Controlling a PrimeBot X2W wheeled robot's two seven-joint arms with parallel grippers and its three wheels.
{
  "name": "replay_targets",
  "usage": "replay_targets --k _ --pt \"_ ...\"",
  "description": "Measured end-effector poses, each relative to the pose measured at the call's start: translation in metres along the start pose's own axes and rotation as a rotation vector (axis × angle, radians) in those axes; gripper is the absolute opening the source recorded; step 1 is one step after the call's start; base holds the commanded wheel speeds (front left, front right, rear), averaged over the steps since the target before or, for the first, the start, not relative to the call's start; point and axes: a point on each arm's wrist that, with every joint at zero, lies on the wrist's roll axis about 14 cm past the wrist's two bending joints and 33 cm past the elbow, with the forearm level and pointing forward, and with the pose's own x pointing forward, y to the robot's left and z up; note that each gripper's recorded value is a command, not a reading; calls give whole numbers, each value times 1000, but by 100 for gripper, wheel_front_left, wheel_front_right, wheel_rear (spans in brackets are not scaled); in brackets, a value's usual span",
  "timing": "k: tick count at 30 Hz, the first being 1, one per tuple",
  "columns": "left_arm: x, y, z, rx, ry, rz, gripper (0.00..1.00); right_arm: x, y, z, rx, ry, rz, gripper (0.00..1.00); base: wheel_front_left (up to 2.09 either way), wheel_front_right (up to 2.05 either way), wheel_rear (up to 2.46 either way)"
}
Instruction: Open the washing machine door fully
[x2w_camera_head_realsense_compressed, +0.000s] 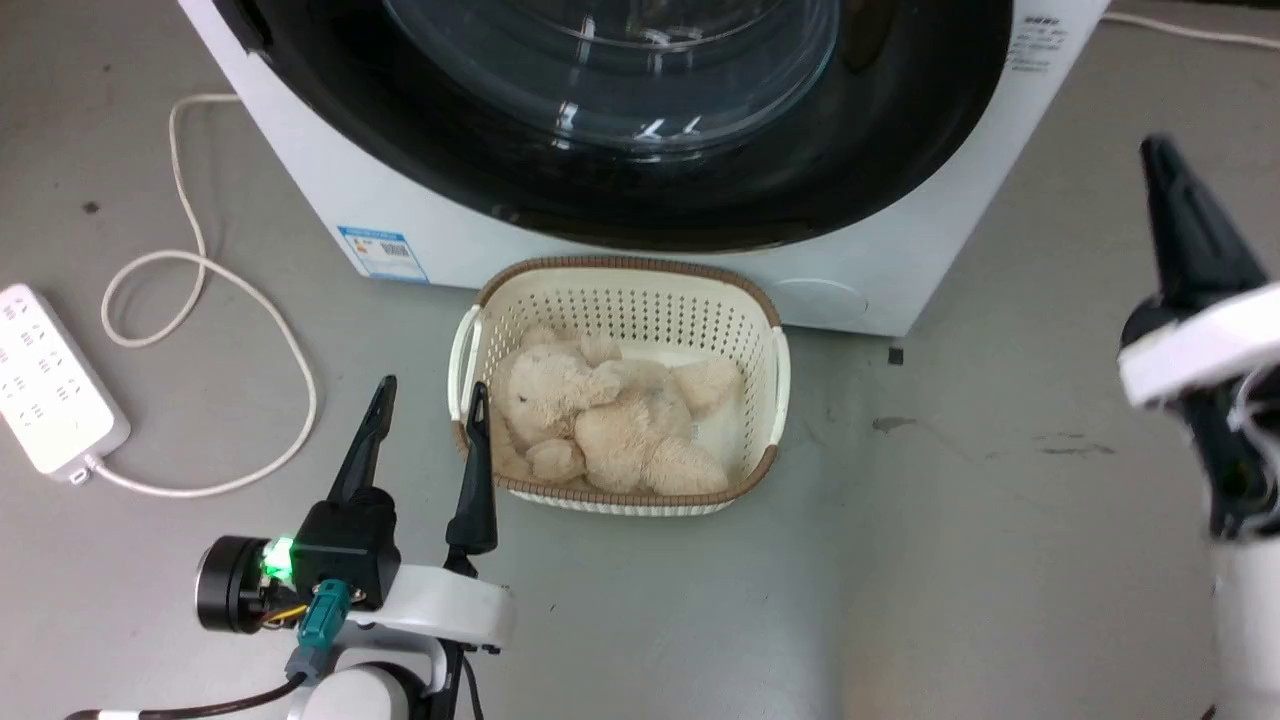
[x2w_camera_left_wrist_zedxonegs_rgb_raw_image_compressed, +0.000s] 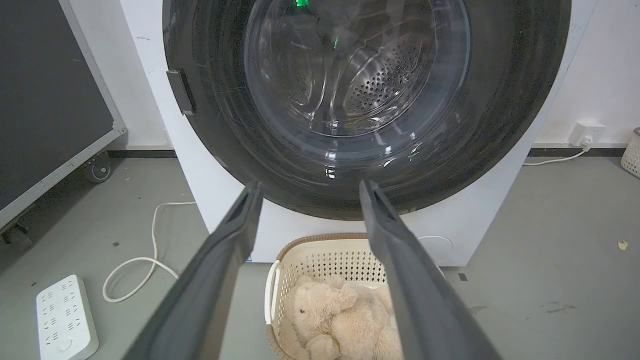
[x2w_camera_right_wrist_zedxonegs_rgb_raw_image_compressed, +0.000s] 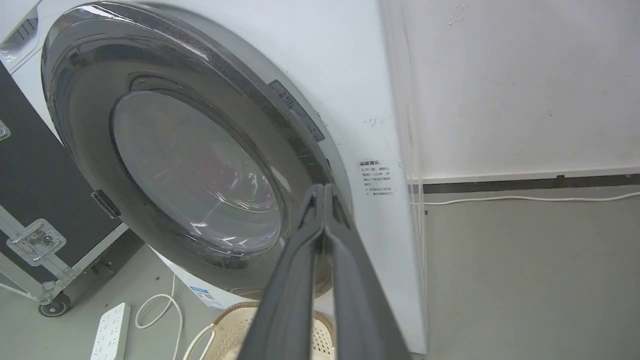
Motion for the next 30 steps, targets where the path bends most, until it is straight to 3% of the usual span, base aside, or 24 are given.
replay_targets --k 12,21,29,30 --pt "11 3 -12 7 5 15 100 64 0 -6 237 87 27 0 0 0 0" --pt "16 5 -18 8 8 31 100 102 -1 -34 420 258 38 0 0 0 0" --pt "19 7 -25 14 14 42 100 132 -4 -41 493 332 47 0 0 0 0" --pt "23 8 -26 12 8 46 100 141 -2 -46 546 365 57 0 0 0 0"
